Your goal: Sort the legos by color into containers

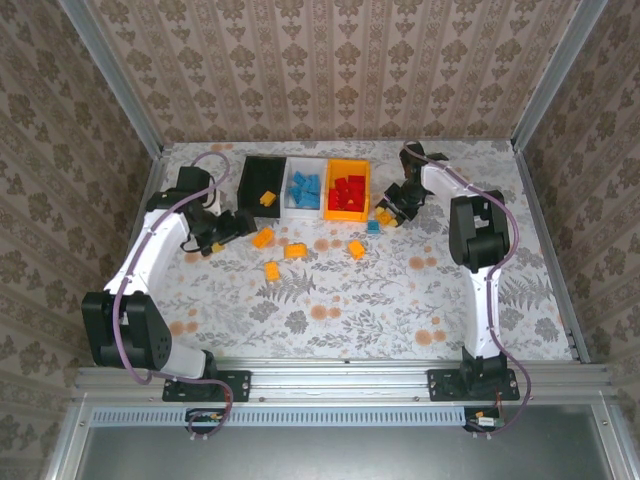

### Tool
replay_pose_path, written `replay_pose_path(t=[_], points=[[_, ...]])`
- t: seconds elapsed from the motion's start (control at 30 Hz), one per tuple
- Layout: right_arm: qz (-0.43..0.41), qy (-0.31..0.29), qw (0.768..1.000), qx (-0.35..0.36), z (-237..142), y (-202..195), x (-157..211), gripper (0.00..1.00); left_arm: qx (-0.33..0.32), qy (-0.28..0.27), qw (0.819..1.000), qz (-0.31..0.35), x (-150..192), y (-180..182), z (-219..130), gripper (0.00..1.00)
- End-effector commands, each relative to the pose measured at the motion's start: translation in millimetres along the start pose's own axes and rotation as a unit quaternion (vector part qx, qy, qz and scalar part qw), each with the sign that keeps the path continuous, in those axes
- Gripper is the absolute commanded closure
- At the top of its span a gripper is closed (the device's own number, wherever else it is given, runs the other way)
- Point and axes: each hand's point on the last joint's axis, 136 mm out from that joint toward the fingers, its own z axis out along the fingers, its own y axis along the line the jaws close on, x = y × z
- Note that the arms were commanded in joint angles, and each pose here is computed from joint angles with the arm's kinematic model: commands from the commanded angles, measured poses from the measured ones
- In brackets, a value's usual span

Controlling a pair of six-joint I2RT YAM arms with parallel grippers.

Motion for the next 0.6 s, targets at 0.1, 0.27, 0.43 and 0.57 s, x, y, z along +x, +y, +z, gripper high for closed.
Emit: replay_pose_path(t=[0.1,0.27,0.43,0.57], points=[[-0.030,-0.030,0.997,-0.062,-62.4,17.9,22.1,0.63,0.016,-0.010,1.000,-0.002,-1.7,-1.6,-5.7,0.13],[-0.073,-0.047,0.987,-0.136,-104.7,54.3,45.8,0.63,0.047,-0.015,0.998,-0.034,-6.4,-1.4,-3.6,0.13],[-0.121,-0.024,0.967,-0.222,-119.4,117.0,77.6,0.63,0.067,-0.017,0.996,-0.056,-8.9,-0.4,-2.7,0.13],[-0.173,0.002,0.947,-0.272,-113.6,171.7,102.8,0.63,0.075,-0.016,0.995,-0.067,-7.8,2.5,-3.1,0.12]])
